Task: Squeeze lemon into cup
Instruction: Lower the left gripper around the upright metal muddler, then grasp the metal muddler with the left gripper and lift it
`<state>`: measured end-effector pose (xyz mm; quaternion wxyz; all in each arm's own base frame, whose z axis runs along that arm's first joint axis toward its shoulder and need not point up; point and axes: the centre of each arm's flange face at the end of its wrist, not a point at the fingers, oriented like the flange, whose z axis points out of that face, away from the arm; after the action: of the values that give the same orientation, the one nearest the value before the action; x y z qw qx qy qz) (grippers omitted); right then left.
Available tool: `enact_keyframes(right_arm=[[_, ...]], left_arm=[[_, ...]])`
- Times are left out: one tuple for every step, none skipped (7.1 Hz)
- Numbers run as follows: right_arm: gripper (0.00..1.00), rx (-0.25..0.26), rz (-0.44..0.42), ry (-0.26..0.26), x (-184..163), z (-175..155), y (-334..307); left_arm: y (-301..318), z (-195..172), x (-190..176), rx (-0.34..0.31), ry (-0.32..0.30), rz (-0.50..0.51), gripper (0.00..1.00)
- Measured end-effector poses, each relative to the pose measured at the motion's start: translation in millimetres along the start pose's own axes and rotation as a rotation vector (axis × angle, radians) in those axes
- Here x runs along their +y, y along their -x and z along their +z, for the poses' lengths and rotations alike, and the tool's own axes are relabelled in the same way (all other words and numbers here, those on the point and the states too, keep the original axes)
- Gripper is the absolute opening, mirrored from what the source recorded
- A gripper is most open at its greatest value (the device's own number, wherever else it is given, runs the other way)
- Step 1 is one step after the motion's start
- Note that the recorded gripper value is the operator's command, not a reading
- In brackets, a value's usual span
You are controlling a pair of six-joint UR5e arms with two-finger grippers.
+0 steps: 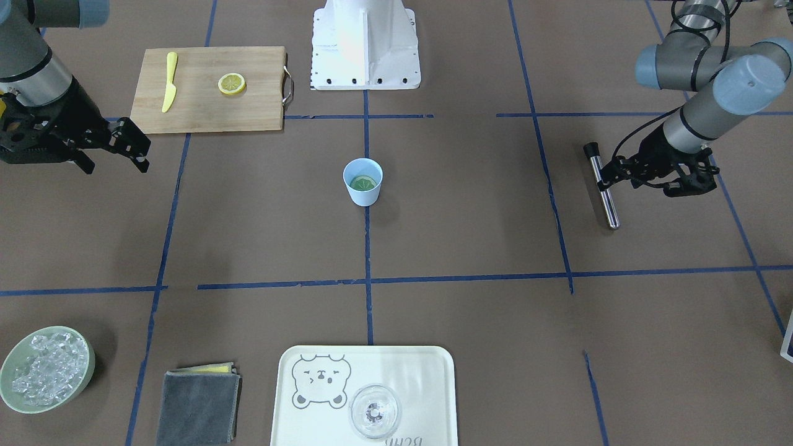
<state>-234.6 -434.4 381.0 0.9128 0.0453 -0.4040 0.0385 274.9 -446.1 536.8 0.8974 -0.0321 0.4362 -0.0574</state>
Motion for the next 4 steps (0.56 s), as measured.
enact_keyframes(right_arm=[[1.0, -0.009, -0.007, 0.001, 3, 1, -7], [1.0, -0.014, -0.008, 0.004, 5, 3, -11], [1.0, -0.015, -0.008, 0.007, 6, 4, -13], [1.0, -0.016, -0.007, 0.009, 6, 4, -13]], left_arm=[[-5, 14, 3, -0.029, -0.014, 0.007, 0.78], [-7, 22, 6, -0.046, -0.021, 0.016, 0.75], [-9, 29, 8, -0.055, -0.018, 0.033, 0.74], [-10, 34, 10, -0.061, -0.012, 0.054, 0.65]])
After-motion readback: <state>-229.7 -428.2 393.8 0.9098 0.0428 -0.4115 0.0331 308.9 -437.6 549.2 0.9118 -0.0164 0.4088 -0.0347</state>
